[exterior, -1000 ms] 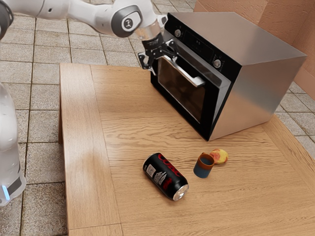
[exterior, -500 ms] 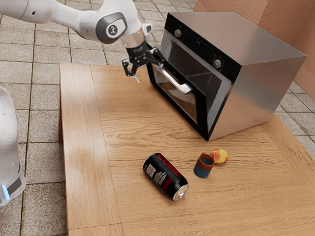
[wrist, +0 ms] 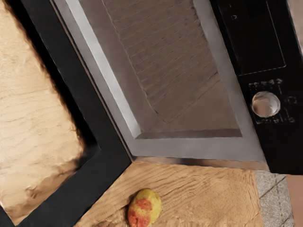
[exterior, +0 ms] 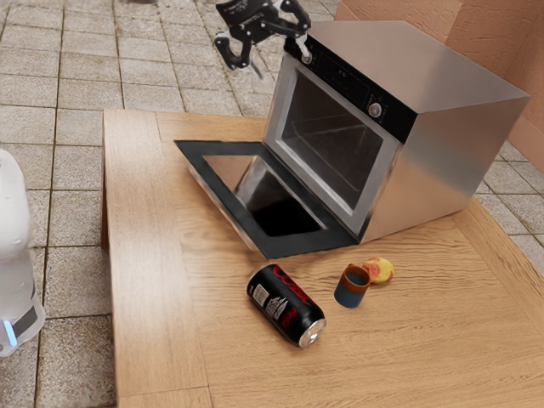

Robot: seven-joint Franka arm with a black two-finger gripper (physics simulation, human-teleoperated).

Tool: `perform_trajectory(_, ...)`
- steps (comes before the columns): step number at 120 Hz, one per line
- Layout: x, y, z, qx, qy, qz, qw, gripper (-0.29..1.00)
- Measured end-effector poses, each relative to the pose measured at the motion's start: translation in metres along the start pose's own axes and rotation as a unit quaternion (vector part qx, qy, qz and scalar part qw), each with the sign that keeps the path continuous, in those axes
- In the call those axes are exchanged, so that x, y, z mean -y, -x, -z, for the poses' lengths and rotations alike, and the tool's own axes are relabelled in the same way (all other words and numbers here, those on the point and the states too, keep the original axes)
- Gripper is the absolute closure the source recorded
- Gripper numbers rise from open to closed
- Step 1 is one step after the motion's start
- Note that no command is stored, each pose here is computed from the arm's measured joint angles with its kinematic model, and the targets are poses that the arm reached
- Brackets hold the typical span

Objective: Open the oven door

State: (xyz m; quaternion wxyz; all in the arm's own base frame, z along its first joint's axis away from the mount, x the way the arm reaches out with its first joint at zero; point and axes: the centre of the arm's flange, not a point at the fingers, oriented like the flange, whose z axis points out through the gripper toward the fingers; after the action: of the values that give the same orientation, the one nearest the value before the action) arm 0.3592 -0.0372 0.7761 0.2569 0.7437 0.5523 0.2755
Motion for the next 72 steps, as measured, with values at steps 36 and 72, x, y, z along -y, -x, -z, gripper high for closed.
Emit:
perform_trajectory(36,-0.101,0.212,-0.102,0.127,-0.222,-0.008,0.967,0.0)
perform_trajectory(72,-0.055,0.166,-0.19,0.048,-0.336,0.147,0.929,0.0)
